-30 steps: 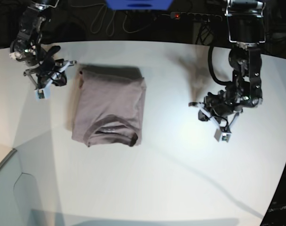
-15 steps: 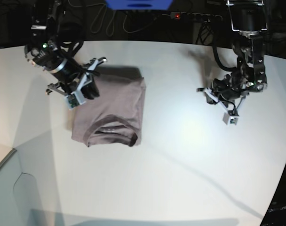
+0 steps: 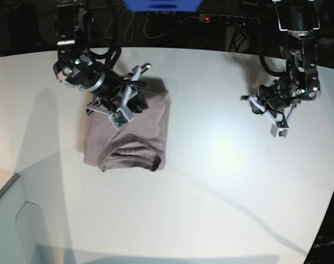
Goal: Layout the t-shirt on the table in an organized manner, then fold the t-shirt properly
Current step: 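Press the folded shirt's collar edge flat with the right gripper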
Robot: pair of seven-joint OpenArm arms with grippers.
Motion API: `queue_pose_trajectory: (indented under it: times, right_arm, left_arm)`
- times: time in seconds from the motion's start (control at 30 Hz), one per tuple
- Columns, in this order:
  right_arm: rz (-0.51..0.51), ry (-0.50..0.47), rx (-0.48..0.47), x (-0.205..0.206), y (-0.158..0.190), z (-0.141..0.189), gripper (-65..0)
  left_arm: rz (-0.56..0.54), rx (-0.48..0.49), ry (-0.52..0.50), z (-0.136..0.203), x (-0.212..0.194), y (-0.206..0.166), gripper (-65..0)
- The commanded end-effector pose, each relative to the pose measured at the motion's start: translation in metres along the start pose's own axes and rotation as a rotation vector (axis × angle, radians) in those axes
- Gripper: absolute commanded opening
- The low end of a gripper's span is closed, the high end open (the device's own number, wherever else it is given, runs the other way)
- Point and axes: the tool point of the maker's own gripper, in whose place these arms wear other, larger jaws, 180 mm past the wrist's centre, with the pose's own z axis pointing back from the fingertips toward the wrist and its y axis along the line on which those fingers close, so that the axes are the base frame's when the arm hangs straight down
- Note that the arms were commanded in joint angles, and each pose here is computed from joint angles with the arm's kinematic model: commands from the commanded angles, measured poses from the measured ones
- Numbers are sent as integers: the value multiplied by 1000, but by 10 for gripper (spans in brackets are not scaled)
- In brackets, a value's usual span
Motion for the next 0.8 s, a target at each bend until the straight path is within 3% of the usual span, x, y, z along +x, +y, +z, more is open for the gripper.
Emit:
queue_pose_trajectory:
  times: [0.0,0.27,0.53,0.77]
  right_arm:
    - [5,-41,12,11,1,0,-581]
    - [-30,53,33,-26,-5,-11,-581]
    - [-38,60,34,-39,-10,-10,-581]
    - [-13,29,22,-27,-9,-2,-581]
  left_arm:
    - [-9,3,-38,4,13,2,-650]
    - [-9,3,-38,4,13,2,-650]
    - [-9,3,-38,4,13,2,-650]
    - [-7,3,-35,4,12,2,-650]
